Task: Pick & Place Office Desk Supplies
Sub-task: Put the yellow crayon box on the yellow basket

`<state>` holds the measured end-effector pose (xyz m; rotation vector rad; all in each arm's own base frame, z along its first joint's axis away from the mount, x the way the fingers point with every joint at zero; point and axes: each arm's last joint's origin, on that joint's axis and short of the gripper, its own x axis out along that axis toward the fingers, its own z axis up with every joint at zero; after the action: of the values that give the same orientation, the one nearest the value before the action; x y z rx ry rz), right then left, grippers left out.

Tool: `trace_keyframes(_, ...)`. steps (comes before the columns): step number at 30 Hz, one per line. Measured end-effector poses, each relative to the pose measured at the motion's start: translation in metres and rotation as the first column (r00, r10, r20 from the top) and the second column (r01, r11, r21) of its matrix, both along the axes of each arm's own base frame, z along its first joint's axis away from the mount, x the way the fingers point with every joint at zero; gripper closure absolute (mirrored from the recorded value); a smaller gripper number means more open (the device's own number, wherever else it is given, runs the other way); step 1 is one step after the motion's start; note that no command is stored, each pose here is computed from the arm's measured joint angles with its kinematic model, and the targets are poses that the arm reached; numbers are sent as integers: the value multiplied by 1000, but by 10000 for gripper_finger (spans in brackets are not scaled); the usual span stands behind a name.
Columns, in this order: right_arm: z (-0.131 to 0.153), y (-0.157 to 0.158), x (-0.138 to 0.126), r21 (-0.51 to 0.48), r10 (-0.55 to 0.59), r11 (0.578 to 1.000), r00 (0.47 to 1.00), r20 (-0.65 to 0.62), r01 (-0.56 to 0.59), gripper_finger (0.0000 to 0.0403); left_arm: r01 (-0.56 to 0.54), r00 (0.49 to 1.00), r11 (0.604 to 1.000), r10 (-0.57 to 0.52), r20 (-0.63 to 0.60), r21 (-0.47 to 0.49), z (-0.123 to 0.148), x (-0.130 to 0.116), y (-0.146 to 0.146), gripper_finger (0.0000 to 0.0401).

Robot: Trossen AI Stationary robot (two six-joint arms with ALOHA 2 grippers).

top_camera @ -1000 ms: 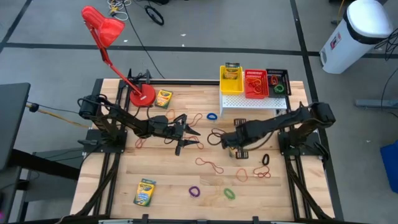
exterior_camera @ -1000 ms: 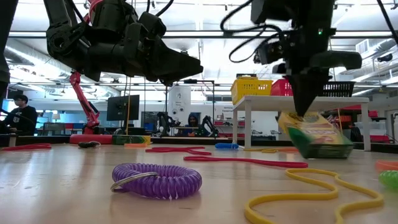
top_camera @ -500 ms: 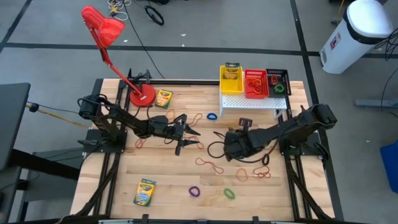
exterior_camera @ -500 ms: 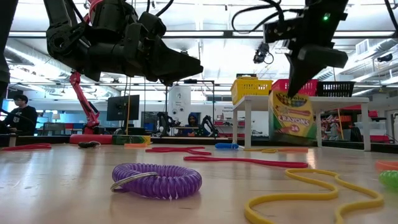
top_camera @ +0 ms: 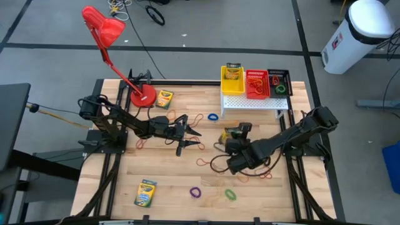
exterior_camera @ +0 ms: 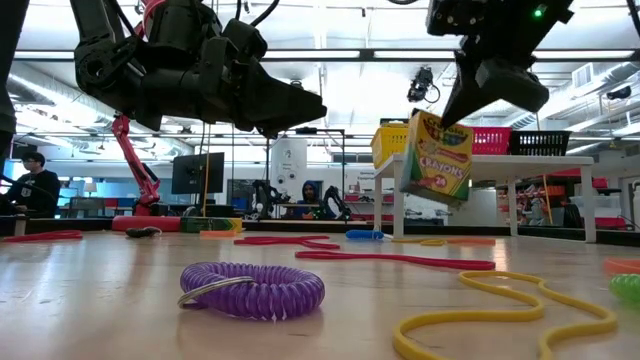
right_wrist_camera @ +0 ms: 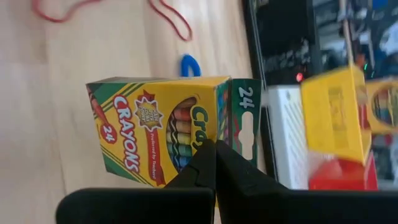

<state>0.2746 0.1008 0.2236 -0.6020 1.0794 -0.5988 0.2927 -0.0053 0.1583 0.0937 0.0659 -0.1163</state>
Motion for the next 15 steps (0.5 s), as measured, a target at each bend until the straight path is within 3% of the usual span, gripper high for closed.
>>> trace_keyframes(9, -51, 19, 16, -198, 94, 972, 980, -176, -129, 403, -30, 999, 999, 28, -44, -31, -4, 0, 0, 234)
trace_keyframes(15, -72, 23, 22, -261, 95, 954, 973, -212, -150, 403, -77, 995, 997, 76, -58, -22, -5, 0, -1, 234)
